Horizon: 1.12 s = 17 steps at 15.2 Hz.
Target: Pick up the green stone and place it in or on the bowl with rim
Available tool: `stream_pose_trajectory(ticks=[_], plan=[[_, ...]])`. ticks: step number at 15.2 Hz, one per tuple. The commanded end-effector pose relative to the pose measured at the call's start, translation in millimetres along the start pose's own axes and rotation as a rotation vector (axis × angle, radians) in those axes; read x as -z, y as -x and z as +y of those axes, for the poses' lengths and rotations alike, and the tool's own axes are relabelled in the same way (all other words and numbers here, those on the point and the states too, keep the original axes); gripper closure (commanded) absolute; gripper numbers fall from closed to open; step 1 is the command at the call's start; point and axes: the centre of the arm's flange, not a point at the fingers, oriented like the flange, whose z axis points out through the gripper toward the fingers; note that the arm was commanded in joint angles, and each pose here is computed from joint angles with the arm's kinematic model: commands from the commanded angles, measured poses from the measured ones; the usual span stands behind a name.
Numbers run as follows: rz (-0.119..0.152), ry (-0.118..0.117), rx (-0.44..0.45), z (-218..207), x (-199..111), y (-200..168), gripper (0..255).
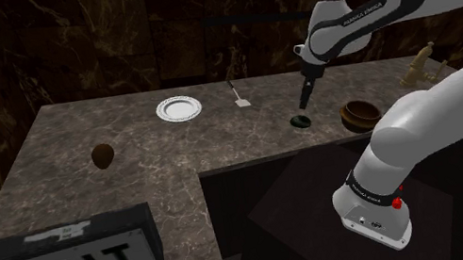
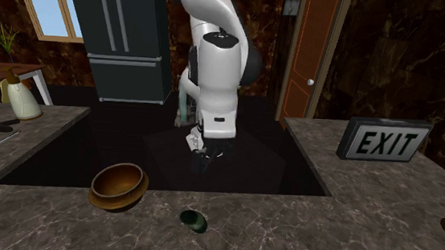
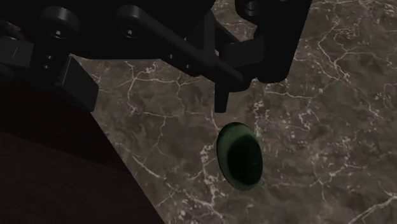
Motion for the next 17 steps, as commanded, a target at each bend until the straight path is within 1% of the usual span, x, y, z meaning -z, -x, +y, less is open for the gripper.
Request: stream_pose_trajectory(ticks=[1,8,15,17], plan=[[-0.002,0.001,0.013,17.6,-22.4,2.8,0],[-0.010,-0.004,0.052,72.6,-95.4,15.0,0],[-0.010,-0.004,0.052,72.4,-132.3,15.4,0],[-0.010,-0.004,0.052,72.4,-135.4,15.5,0]])
